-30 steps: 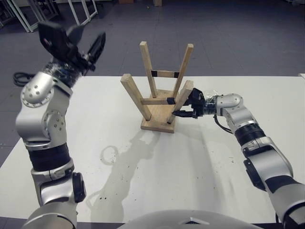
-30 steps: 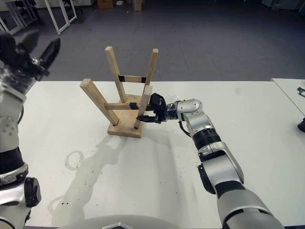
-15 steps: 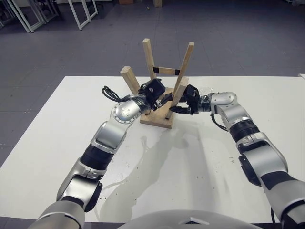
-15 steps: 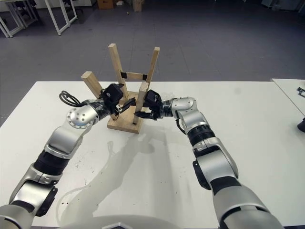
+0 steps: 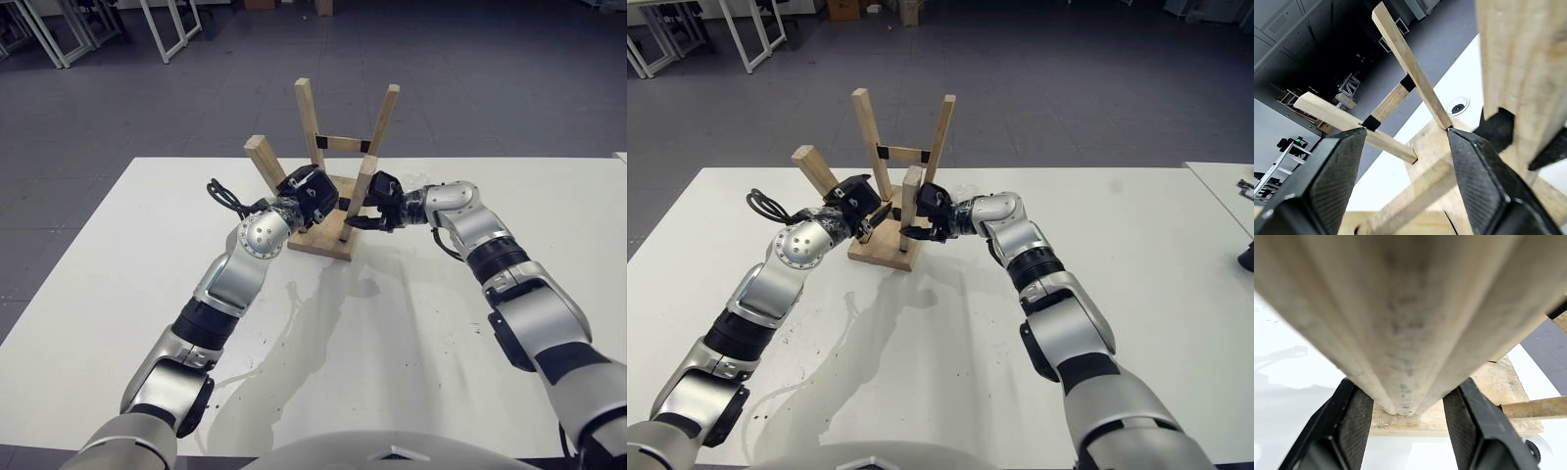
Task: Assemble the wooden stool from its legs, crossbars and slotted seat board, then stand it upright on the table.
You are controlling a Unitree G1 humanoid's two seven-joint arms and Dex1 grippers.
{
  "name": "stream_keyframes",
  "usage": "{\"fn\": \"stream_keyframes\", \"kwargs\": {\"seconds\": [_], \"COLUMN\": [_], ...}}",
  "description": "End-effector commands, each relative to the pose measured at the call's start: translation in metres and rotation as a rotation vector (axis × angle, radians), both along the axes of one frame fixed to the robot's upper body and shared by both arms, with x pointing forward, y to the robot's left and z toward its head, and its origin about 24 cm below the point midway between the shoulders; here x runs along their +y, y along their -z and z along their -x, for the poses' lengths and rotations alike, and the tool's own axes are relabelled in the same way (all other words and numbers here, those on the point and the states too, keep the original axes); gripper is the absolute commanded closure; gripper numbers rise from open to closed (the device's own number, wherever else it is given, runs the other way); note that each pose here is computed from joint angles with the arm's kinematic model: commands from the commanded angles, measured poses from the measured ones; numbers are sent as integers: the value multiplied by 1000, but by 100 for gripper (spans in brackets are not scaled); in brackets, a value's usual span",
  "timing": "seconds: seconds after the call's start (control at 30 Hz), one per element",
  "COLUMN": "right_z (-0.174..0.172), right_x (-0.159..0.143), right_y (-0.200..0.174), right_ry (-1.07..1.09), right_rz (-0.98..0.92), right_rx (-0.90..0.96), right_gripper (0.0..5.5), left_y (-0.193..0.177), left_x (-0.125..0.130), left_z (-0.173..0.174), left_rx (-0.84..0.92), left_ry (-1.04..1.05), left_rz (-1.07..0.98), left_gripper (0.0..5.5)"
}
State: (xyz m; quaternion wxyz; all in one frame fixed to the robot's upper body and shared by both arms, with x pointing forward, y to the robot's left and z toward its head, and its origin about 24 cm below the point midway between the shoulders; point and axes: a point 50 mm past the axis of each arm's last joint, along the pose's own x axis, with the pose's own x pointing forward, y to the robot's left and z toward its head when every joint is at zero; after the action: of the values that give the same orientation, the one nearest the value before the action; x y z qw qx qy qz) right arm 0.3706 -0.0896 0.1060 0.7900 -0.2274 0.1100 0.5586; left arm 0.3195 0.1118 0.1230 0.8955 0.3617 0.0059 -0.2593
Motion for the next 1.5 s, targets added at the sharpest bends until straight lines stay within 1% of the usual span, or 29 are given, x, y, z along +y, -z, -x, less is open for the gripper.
{"fn": "stream_keyframes", "kwargs": {"seconds": [0.03,0.1,0.13,0.2,0.23,0.3,0.33,0.4,0.43,0.53,0.6,0.67,0.73,0.77,0.8,0.87,0.9,0.97,1.0,1.03,1.07,1.1,1.13,1.2,1.3,1.37,1.43,1.47,1.5], "right_z": [31,21,16,11,12,18,24,37,44,67,84,94,92,88,81,62,51,34,25,17,12,11,11,9,17,19,16,12,6], "right_x": [-43,-32,-29,-24,-22,-20,-19,-20,-23,-44,-58,-62,-56,-51,-43,-22,-9,4,9,12,10,6,3,4,3,-14,-34,-42,-50], "right_y": [89,63,47,15,-2,-21,-28,-37,-41,-65,-98,-143,-195,-213,-223,-221,-208,-176,-147,-110,-71,-42,-29,-49,-123,-166,-182,-179,-168], "right_ry": [137,165,173,200,215,236,241,246,247,249,219,173,119,97,85,69,66,88,109,150,187,208,219,214,189,240,332,386,448], "right_rz": [410,218,142,23,-29,-86,-107,-120,-114,-71,-88,-198,-418,-520,-584,-628,-610,-551,-477,-369,-256,-159,-124,-212,-496,-687,-780,-773,-724], "right_rx": [282,241,205,136,103,65,51,30,18,-24,-56,-113,-213,-245,-261,-223,-178,-77,-9,64,132,168,184,165,79,-1,-58,-75,-82], "right_gripper": [349,349,349,349,350,350,312,284,257,257,257,257,257,257,257,257,257,257,257,257,257,257,257,257,257,257,257,257,257], "left_y": [22,-29,-51,-75,-80,-81,-77,-70,-67,-59,-54,-51,-50,-51,-55,-67,-72,-77,-78,-76,-73,-70,-66,-61,-48,-37,-26,-21,-16], "left_x": [6,7,8,12,14,18,21,24,25,26,29,35,43,47,51,62,67,72,74,75,76,75,73,73,67,58,50,48,45], "left_z": [0,-2,2,10,14,16,17,17,17,17,17,18,20,20,21,22,22,21,21,20,19,18,17,16,17,21,27,31,36], "left_rx": [38,-249,-363,-496,-532,-556,-550,-527,-517,-490,-485,-499,-538,-562,-599,-692,-730,-762,-764,-757,-740,-718,-699,-668,-559,-456,-331,-277,-217], "left_ry": [-68,-64,-41,-19,-17,-24,-35,-44,-44,-48,-64,-85,-128,-150,-178,-233,-257,-279,-286,-292,-300,-302,-300,-301,-239,-144,-40,5,61], "left_rz": [89,311,383,461,467,466,460,452,449,440,434,426,431,437,449,455,457,459,457,456,459,465,470,475,522,547,576,584,580], "left_gripper": [242,242,242,242,242,242,242,242,242,242,242,242,242,242,242,242,242,242,242,242,242,242,242,242,242,242,242,242,242]}}
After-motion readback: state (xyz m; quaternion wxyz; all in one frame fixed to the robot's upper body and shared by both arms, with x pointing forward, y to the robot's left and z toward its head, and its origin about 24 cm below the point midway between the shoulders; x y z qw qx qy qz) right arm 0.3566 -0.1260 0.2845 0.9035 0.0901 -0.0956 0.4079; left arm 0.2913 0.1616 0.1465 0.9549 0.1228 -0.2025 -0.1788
